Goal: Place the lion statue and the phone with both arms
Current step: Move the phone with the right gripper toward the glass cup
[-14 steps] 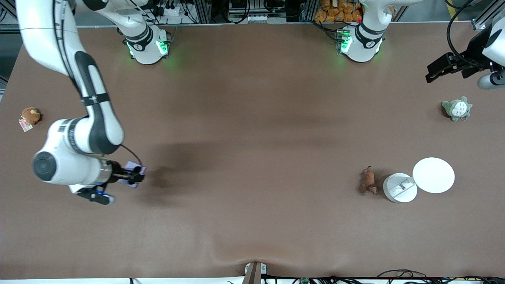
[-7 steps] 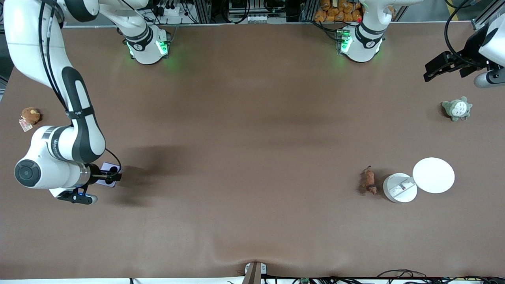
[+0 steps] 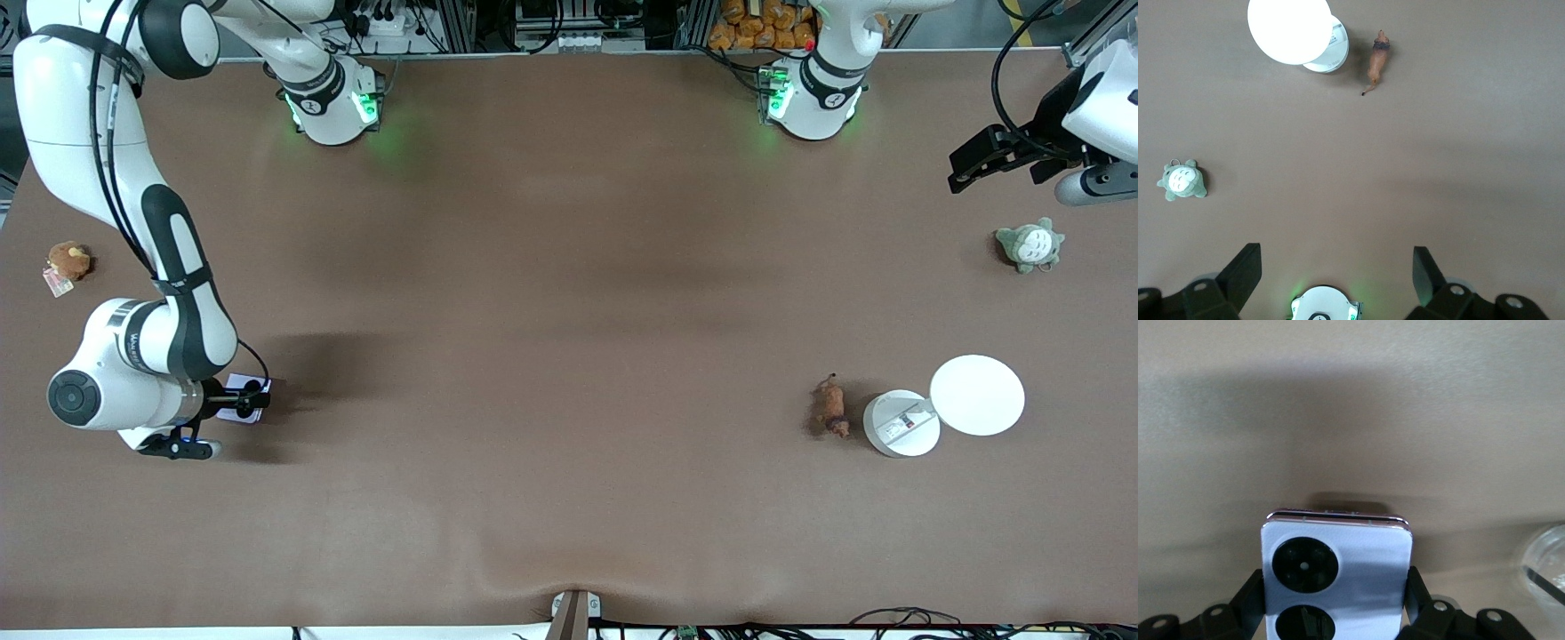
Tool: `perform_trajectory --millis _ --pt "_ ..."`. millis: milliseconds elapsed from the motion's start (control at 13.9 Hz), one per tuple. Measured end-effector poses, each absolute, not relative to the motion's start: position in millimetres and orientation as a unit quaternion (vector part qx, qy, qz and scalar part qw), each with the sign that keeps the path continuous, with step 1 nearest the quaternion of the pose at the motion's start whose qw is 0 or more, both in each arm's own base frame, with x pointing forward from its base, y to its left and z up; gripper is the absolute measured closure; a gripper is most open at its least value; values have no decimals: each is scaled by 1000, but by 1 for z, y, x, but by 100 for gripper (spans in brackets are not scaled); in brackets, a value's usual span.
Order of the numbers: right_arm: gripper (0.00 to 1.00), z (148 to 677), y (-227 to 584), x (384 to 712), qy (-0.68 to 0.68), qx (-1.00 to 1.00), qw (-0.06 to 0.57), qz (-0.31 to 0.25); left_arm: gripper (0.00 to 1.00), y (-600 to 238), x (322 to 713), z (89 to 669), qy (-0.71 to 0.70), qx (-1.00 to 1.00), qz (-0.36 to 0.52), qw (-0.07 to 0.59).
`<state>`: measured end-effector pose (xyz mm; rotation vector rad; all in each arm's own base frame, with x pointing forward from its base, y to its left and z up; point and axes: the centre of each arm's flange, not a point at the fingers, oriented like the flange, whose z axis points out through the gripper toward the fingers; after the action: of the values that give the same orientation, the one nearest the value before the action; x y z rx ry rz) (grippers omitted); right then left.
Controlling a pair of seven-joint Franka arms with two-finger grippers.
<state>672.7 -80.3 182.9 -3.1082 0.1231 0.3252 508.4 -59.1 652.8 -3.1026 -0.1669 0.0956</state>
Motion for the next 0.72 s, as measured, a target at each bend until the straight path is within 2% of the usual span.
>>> perform_trajectory --millis 718 --pt "14 168 -77 665 0 -993 11 118 0 -60 516 638 -51 -998 23 15"
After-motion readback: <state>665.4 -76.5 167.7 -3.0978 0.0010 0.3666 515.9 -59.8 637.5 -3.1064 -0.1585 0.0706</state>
